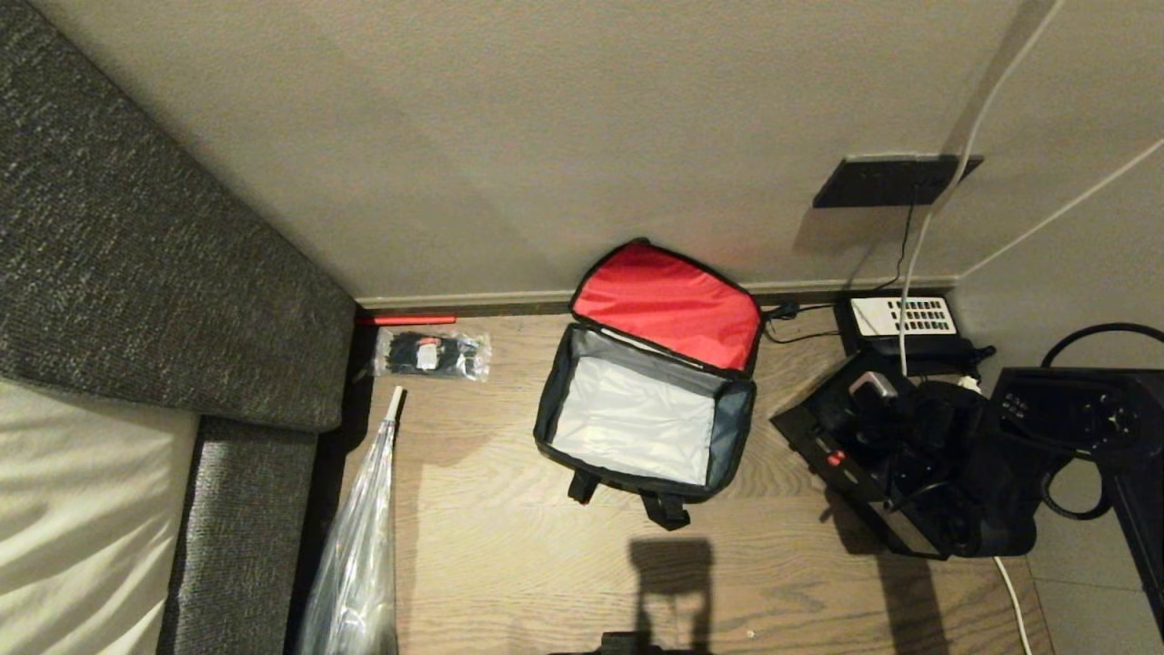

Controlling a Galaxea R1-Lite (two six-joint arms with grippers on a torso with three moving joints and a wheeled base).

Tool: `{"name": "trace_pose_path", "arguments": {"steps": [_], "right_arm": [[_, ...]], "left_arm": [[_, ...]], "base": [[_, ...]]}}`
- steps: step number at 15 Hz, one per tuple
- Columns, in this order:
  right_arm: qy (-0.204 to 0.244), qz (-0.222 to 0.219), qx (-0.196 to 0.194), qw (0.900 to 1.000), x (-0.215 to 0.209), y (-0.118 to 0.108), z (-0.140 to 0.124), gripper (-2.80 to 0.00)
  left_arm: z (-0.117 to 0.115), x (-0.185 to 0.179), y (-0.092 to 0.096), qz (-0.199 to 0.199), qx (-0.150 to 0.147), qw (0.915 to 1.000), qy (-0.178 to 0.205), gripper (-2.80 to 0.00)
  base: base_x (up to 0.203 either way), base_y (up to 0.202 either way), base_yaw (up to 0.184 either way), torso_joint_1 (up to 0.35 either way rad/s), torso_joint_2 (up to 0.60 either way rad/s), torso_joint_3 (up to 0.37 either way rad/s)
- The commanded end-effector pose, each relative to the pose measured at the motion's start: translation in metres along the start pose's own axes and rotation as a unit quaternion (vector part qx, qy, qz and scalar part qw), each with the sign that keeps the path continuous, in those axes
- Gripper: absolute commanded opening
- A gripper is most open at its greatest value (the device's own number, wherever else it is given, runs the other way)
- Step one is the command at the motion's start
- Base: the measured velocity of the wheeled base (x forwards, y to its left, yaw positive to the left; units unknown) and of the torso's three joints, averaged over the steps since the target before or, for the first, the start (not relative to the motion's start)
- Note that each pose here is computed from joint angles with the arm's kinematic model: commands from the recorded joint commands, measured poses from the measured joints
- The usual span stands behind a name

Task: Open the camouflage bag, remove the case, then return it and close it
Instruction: Grip the handle again

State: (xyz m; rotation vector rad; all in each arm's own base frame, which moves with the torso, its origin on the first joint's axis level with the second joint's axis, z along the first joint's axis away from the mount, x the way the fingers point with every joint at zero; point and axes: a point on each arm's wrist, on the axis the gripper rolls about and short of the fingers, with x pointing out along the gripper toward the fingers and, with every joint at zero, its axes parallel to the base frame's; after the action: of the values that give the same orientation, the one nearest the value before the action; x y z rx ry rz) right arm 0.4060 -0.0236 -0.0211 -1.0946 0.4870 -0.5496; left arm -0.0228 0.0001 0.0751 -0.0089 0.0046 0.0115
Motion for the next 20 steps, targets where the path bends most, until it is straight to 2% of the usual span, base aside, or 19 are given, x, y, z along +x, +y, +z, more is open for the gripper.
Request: {"name": "trace_pose_path", "arguments": {"steps": [1, 5, 9, 12, 15, 20], "right_arm": [[0.015, 0.002, -0.010, 1.000, 0.000, 0.008, -0.005, 0.00], [0.038, 0.011, -0.028, 0.999, 0.001, 0.028, -0.015, 0.00], [0.059, 0.005, -0.050, 0.997, -0.008, 0.030, -0.012, 0.00], [0.052, -0.006, -0.041, 0.998, -0.011, 0.017, -0.004, 0.00], [0.047, -0.005, -0.057, 0.997, -0.018, 0.004, -0.003, 0.00], [0.011, 0.025, -0.048, 0.998, -0.039, 0.017, 0.007, 0.00]], "left_arm": [[-0.001, 0.000, 0.000, 0.000, 0.000, 1.0000, 0.001, -2.80], [-0.001, 0.000, 0.000, 0.000, 0.000, 1.0000, 0.001, -2.80], [-0.001, 0.000, 0.000, 0.000, 0.000, 1.0000, 0.001, -2.80], [-0.001, 0.000, 0.000, 0.000, 0.000, 1.0000, 0.001, -2.80], [-0.001, 0.000, 0.000, 0.000, 0.000, 1.0000, 0.001, -2.80], [-0.001, 0.000, 0.000, 0.000, 0.000, 1.0000, 0.001, -2.80]], "base": [[0.000, 0.000, 0.000, 0.000, 0.00, 0.000], [0.000, 0.000, 0.000, 0.000, 0.00, 0.000], [0.000, 0.000, 0.000, 0.000, 0.00, 0.000], [0.000, 0.000, 0.000, 0.000, 0.00, 0.000], [0.000, 0.000, 0.000, 0.000, 0.00, 0.000], [0.000, 0.000, 0.000, 0.000, 0.00, 0.000]]}}
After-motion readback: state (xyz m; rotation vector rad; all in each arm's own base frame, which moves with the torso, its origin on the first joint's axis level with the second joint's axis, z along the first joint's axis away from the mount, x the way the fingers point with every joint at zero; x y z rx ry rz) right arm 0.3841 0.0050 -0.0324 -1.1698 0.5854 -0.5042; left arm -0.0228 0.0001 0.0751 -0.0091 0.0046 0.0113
